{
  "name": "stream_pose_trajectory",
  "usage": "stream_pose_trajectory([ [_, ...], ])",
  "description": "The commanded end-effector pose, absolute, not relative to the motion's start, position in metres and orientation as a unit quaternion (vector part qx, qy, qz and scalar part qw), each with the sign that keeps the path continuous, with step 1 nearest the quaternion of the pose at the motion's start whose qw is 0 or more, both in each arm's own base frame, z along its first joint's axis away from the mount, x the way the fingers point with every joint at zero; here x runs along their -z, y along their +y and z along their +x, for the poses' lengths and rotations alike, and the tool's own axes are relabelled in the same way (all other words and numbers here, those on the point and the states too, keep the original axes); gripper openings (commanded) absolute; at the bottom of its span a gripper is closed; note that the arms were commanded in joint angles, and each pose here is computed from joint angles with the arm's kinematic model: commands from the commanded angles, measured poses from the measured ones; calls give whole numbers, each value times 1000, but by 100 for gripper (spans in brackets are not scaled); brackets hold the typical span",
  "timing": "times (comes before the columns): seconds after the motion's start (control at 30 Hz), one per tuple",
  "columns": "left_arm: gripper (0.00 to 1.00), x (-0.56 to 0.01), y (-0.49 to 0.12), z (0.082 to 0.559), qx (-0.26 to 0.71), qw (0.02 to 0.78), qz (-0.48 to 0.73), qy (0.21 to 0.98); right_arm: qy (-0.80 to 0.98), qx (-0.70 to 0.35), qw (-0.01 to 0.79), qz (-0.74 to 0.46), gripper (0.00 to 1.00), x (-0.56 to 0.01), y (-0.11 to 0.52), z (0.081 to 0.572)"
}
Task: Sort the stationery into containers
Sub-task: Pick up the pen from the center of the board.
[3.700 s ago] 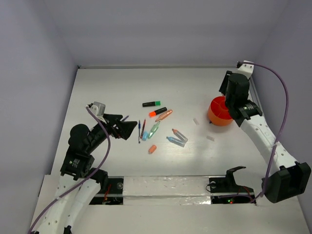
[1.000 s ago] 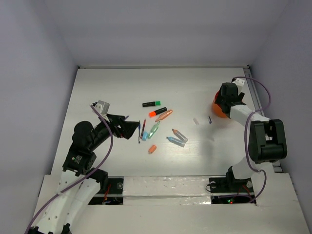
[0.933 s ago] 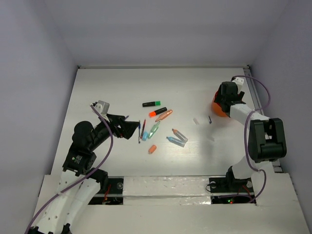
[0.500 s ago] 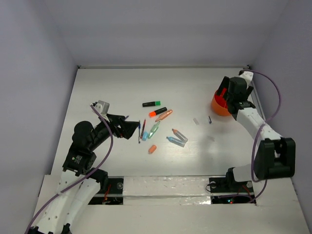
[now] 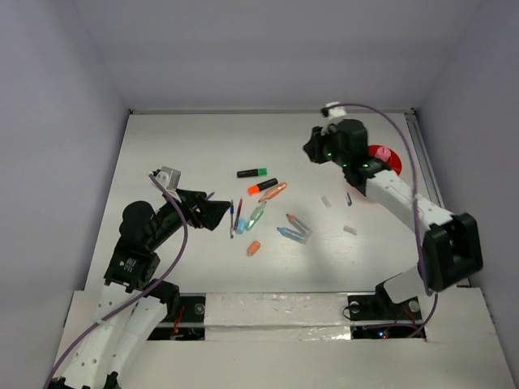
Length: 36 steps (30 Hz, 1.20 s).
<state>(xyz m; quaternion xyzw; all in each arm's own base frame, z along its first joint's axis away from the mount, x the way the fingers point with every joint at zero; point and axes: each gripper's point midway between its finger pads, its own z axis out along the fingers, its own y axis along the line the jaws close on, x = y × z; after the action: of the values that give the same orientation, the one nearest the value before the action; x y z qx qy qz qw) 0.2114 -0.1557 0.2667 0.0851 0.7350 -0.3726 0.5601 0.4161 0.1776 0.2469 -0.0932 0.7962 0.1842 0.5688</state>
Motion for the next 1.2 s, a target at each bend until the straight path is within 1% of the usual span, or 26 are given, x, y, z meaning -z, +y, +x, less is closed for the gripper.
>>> stream_pose_trajectory([
  [0.0, 99, -276, -155, 214, 375, 575, 86, 722, 791, -229, 529, -204, 29, -236, 240, 419],
  [0.03, 99, -275, -155, 215, 375, 575, 85, 723, 795, -231, 521, -208, 30, -233, 245, 424],
  [0.07, 99, -275, -154, 215, 373, 575, 83, 724, 809, -232, 495, -214, 32, -211, 256, 429],
  [0.1, 99, -276, -154, 215, 373, 576, 82, 723, 820, -232, 475, -220, 34, -201, 262, 428],
  [0.13, 99, -275, -154, 215, 373, 575, 82, 724, 817, -235, 479, -220, 39, -212, 268, 439],
  [0.17, 99, -275, -155, 215, 374, 575, 83, 723, 821, -240, 465, -228, 43, -206, 282, 437],
  [0.2, 99, -274, -152, 218, 369, 576, 79, 725, 839, -240, 434, -222, 48, -182, 289, 439],
  [0.23, 99, -274, -153, 218, 370, 574, 80, 726, 837, -242, 438, -220, 59, -188, 297, 444],
  [0.3, 99, -274, -153, 217, 371, 574, 80, 726, 847, -252, 418, -211, 67, -175, 315, 440],
  [0.33, 99, -274, -153, 217, 371, 574, 81, 726, 856, -250, 402, -206, 72, -158, 321, 441],
  [0.4, 99, -274, -153, 217, 371, 575, 81, 725, 859, -261, 395, -194, 78, -151, 335, 441],
  [0.43, 99, -274, -151, 218, 369, 576, 78, 726, 865, -259, 385, -191, 80, -138, 342, 439],
  [0.47, 99, -274, -151, 218, 369, 577, 78, 725, 865, -262, 384, -188, 82, -136, 348, 440],
  [0.57, 99, -274, -151, 218, 369, 576, 78, 725, 873, -266, 369, -175, 83, -120, 363, 436],
  [0.7, 99, -275, -151, 217, 369, 578, 79, 723, 878, -275, 361, -149, 83, -108, 375, 443],
  [0.83, 99, -277, -151, 217, 370, 580, 79, 722, 888, -265, 356, -124, 84, -92, 377, 452],
  [1.0, 99, -278, -150, 216, 370, 581, 79, 720, 900, -249, 341, -106, 84, -71, 378, 452],
  [1.13, 99, -278, -152, 214, 371, 580, 82, 720, 907, -229, 340, -96, 88, -54, 376, 461],
  [1.17, 99, -279, -152, 214, 371, 581, 83, 720, 904, -229, 348, -94, 88, -59, 378, 467],
])
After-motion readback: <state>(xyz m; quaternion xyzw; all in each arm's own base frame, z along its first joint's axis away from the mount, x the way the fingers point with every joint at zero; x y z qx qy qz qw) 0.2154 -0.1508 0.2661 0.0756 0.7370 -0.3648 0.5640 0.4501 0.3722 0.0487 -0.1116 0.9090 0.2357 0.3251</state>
